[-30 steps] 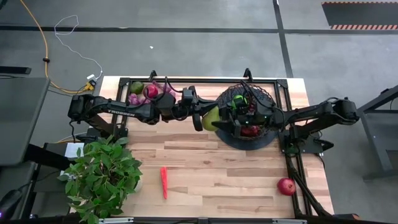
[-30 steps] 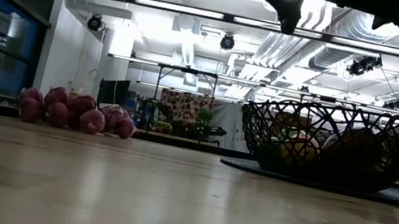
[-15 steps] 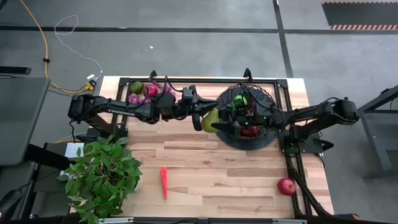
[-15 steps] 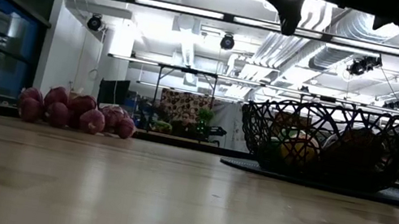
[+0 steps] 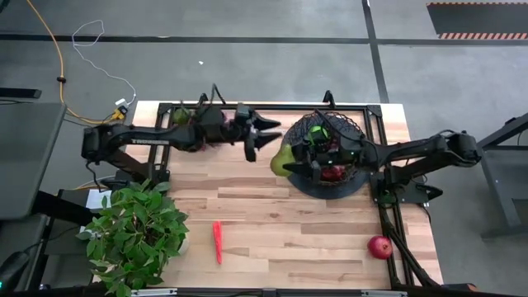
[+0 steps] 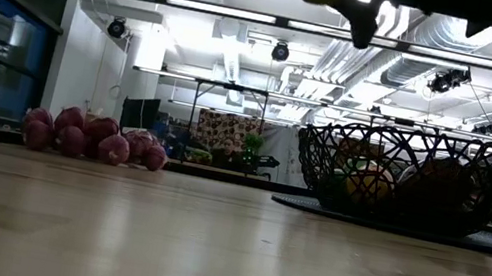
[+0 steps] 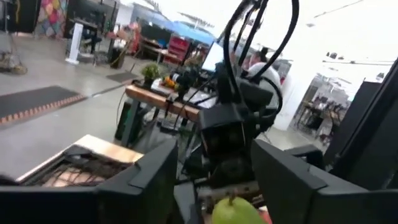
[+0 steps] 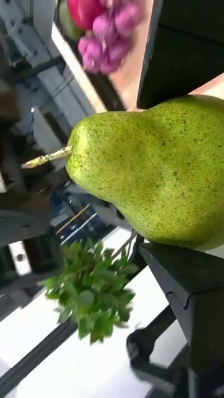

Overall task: Build produce basket
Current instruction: Put the green pear into the black wire basket

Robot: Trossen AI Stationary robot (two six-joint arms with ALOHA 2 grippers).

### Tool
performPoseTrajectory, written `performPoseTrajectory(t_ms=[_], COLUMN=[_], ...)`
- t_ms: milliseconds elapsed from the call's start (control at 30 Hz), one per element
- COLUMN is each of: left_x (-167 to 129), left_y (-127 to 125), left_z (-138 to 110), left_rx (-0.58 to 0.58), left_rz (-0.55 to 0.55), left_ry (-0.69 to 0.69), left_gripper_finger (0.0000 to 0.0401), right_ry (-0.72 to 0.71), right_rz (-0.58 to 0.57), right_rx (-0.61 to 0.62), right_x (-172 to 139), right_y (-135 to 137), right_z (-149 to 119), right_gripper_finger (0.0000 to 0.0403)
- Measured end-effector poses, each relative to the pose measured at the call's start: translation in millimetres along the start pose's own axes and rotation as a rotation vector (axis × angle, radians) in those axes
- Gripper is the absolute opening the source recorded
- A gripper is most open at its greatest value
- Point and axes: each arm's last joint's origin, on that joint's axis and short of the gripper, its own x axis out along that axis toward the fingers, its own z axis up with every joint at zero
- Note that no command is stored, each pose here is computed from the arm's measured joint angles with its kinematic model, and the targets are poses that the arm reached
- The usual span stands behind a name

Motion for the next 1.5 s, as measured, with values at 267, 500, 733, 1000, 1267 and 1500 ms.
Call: performPoseTrajectory(t_ms=[267,500,733,1000,1267,1500], left_x=[-59,-118,-158,-180,-182,-182], left_y=[6,-13,-21,-19,-20,-20], left_z=[45,68,37,20,21,22], left_rx=[0.010,0.121,0.112,0.079,0.128,0.128], left_rz=[0.080,0.093,0.045,0.097,0.106,0.105], left_ry=[0.075,0.076,0.065,-0.058,-0.082,-0.084], left_gripper_finger=[0.0210,0.0204,0.0196,0.0188,0.0189,0.0188], right_ry=[0.016,-0.070,-0.086,-0.081,-0.071,-0.068], right_rz=[-0.109,-0.166,-0.187,-0.189,-0.193,-0.195], right_rx=[-0.129,-0.276,-0.456,-0.448,-0.444,-0.416], right_x=[-34,-63,-68,-67,-67,-67], right_y=[-1,6,9,8,7,7], right_z=[22,42,46,45,44,44], right_gripper_finger=[0.0324,0.0324,0.0324,0.0324,0.0324,0.0324])
